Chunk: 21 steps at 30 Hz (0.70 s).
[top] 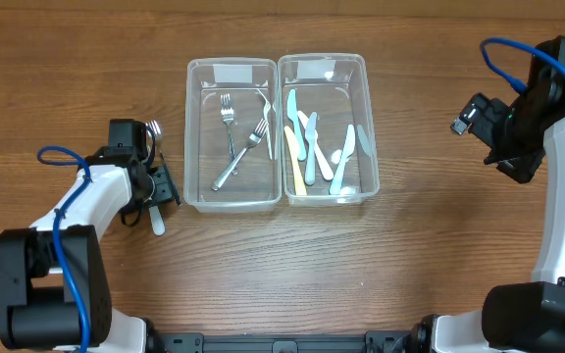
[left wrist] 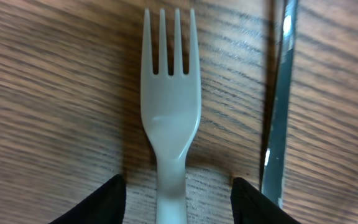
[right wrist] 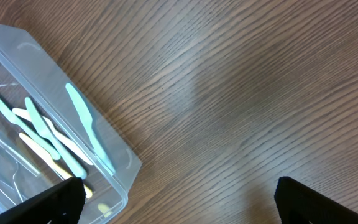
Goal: Pack container
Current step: 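Move left gripper back and grasp the white plastic fork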
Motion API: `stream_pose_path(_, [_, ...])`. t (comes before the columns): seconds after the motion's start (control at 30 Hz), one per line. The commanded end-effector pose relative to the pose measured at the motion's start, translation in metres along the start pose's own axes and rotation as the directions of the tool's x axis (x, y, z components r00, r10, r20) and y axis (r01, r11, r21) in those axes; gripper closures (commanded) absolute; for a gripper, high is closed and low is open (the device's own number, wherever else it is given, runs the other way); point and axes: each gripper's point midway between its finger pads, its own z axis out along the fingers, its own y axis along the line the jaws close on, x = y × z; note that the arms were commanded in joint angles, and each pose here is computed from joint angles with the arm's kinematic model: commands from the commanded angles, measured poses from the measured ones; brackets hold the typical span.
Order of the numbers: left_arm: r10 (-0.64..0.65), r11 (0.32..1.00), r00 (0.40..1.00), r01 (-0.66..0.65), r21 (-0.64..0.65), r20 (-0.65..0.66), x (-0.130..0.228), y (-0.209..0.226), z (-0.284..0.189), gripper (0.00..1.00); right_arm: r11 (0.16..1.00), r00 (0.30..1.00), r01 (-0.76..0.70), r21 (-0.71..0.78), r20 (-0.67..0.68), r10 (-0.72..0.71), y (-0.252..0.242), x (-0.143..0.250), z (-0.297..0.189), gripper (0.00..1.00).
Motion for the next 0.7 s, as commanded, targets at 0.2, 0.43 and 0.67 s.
stream_pose_path(0.2, [0.024,1.000,0.996,-0.024,-0.004,-0.081,0.016,0.002,0.027,0.75,1.000,1.000,-0.004,0.003,-0.005,0.004,-0.001,0.002,0.000,0.00])
stream_pose_path(0.43, [0.023,1.000,0.995,-0.022,0.008,-0.094,0.015,-0.001,0.024,0.96,1.000,1.000,-0.004,0.003,-0.005,0.004,-0.001,0.002,0.000,0.00])
stream_pose_path(0.67, [0.026,0.999,0.998,-0.025,0.026,-0.050,-0.009,-0.007,-0.012,0.96,1.000,1.000,0.000,0.003,-0.005,0.000,-0.001,0.002,0.000,0.00])
